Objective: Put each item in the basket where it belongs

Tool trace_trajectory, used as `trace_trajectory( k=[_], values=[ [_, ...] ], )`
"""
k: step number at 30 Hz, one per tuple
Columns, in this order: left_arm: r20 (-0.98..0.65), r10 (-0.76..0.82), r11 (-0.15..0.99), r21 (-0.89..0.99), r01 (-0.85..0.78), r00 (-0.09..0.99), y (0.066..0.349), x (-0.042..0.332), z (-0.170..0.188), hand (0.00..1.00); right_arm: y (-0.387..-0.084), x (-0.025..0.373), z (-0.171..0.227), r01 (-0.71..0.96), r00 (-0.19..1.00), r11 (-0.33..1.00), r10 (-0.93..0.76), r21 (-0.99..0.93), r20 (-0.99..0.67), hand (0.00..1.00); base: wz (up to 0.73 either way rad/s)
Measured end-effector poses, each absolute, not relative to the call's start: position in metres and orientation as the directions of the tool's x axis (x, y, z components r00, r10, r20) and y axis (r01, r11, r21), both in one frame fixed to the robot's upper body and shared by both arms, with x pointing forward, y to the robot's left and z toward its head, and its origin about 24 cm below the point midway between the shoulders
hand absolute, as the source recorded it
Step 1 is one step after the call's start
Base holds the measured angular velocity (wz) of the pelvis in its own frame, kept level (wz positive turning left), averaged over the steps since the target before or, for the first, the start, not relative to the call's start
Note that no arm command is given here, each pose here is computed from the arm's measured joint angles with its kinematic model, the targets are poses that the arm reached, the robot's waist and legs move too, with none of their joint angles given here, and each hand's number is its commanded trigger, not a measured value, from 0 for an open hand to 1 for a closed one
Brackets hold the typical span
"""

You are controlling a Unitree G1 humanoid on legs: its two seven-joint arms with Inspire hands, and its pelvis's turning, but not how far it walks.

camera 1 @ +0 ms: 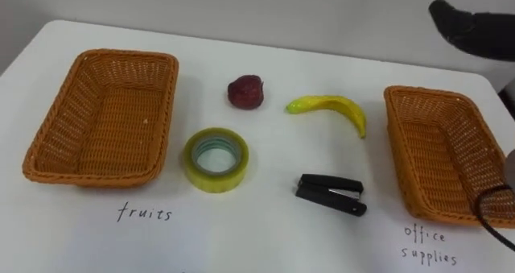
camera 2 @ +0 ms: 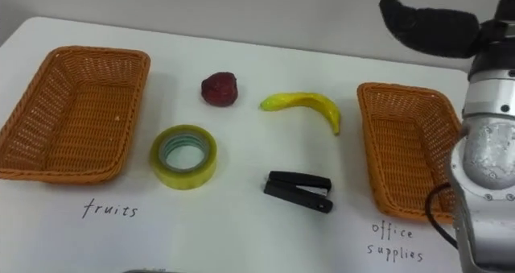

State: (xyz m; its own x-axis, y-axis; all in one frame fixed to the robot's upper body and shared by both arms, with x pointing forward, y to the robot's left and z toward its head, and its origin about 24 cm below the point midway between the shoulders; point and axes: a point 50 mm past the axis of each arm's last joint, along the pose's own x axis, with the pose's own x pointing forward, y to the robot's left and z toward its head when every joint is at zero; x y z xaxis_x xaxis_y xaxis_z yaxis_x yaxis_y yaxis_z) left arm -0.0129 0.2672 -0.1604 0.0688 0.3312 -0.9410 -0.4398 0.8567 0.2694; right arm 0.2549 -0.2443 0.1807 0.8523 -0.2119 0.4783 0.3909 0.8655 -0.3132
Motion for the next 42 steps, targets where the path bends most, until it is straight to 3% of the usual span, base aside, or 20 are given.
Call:
trace_trajectory(
  k=[4, 10, 19, 31, 42],
  values=[
    [-0.938, 0.341, 0.856, 0.287, -0.431, 0.053, 0.268, -0.012, -0.160, 0.00, -0.242, 0.260, 0.180, 0.336, 0.885, 0.852, -0.141, -0.401, 0.443, 0.00, 0.01],
    [-0.941, 0.331, 0.868, 0.277, -0.412, 0.065, 0.271, -0.007, -0.159, 0.00, -0.243, 0.271, 0.153, 0.213, 0.961, 0.814, -0.076, -0.540, 0.264, 0.00, 0.02],
    [-0.951, 0.287, 0.889, 0.220, -0.401, 0.115, 0.274, 0.003, -0.158, 0.00, -0.240, 0.272, 0.145, 0.085, 0.989, 0.763, 0.012, -0.641, 0.145, 0.00, 0.00],
    [-0.959, 0.248, 0.903, 0.178, -0.390, 0.137, 0.272, 0.007, -0.158, 0.00, -0.243, 0.275, 0.127, -0.108, 0.993, 0.727, 0.105, -0.678, -0.046, 0.00, 0.00],
    [-0.958, 0.252, 0.900, 0.179, -0.397, 0.137, 0.272, 0.008, -0.158, 0.00, -0.242, 0.275, 0.120, -0.201, 0.979, 0.729, 0.164, -0.655, -0.119, 0.00, 0.00]
  ],
)
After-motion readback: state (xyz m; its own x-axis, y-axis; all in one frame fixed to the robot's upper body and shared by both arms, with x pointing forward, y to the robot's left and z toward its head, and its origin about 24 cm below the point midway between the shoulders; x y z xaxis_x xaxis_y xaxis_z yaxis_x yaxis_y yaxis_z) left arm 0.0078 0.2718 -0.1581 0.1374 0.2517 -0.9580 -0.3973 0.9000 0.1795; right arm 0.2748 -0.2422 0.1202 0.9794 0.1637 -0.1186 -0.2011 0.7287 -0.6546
